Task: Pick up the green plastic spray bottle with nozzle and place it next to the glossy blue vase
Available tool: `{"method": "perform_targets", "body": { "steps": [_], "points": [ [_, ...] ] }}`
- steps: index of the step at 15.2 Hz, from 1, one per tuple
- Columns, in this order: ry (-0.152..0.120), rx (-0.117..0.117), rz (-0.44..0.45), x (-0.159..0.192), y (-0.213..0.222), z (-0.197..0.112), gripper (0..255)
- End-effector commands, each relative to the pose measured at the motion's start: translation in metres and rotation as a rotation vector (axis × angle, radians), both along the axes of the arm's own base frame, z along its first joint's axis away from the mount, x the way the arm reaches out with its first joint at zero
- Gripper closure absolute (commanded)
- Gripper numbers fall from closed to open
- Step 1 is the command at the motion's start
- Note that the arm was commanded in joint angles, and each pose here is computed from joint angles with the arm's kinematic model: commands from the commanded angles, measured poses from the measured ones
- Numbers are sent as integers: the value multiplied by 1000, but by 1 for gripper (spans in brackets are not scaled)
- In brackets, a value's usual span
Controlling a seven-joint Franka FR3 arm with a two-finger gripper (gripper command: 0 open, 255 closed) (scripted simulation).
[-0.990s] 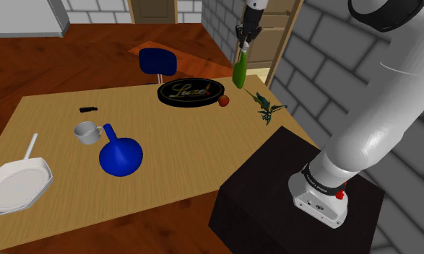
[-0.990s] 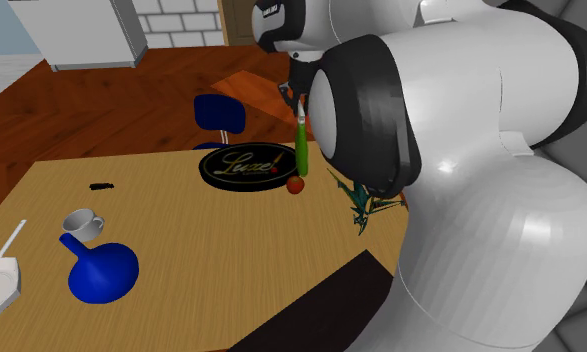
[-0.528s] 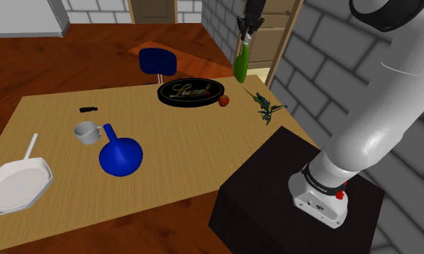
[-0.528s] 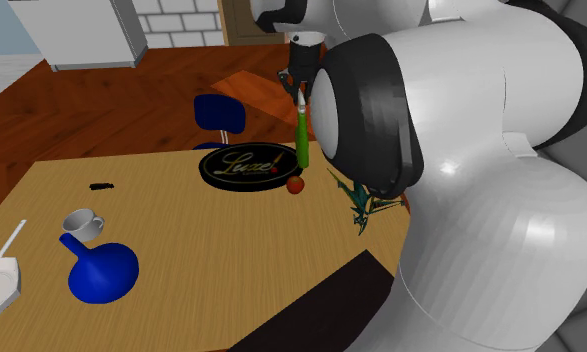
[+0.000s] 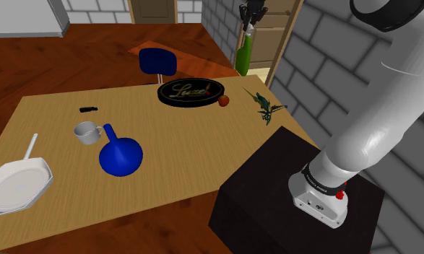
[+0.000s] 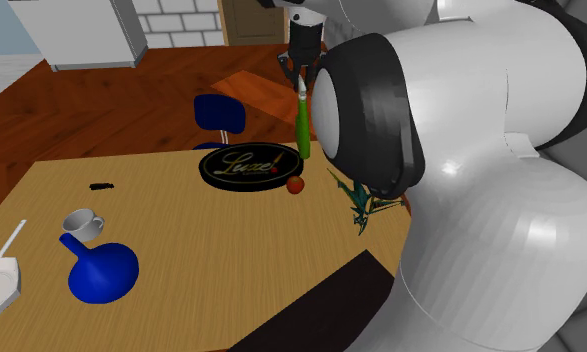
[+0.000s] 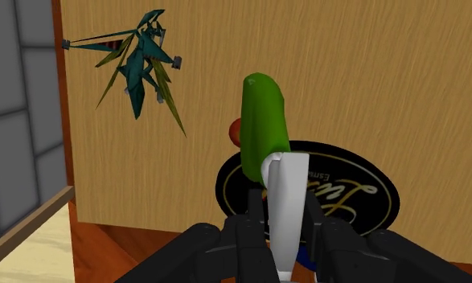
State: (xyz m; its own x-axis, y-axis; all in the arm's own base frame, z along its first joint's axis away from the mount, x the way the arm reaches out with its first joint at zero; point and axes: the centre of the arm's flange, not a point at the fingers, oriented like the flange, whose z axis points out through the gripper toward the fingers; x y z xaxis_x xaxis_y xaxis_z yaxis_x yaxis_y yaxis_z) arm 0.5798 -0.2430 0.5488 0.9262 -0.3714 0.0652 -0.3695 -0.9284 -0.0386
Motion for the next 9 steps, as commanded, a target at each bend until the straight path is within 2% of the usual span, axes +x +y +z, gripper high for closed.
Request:
{"method": "perform_targets", "body": {
  "steps": [1,6,9],
  "points": [
    [0,0,0,0,0,12,255],
    [0,0,0,0,0,37,255],
    [0,0,0,-5,40,37,255]
  ]
}}
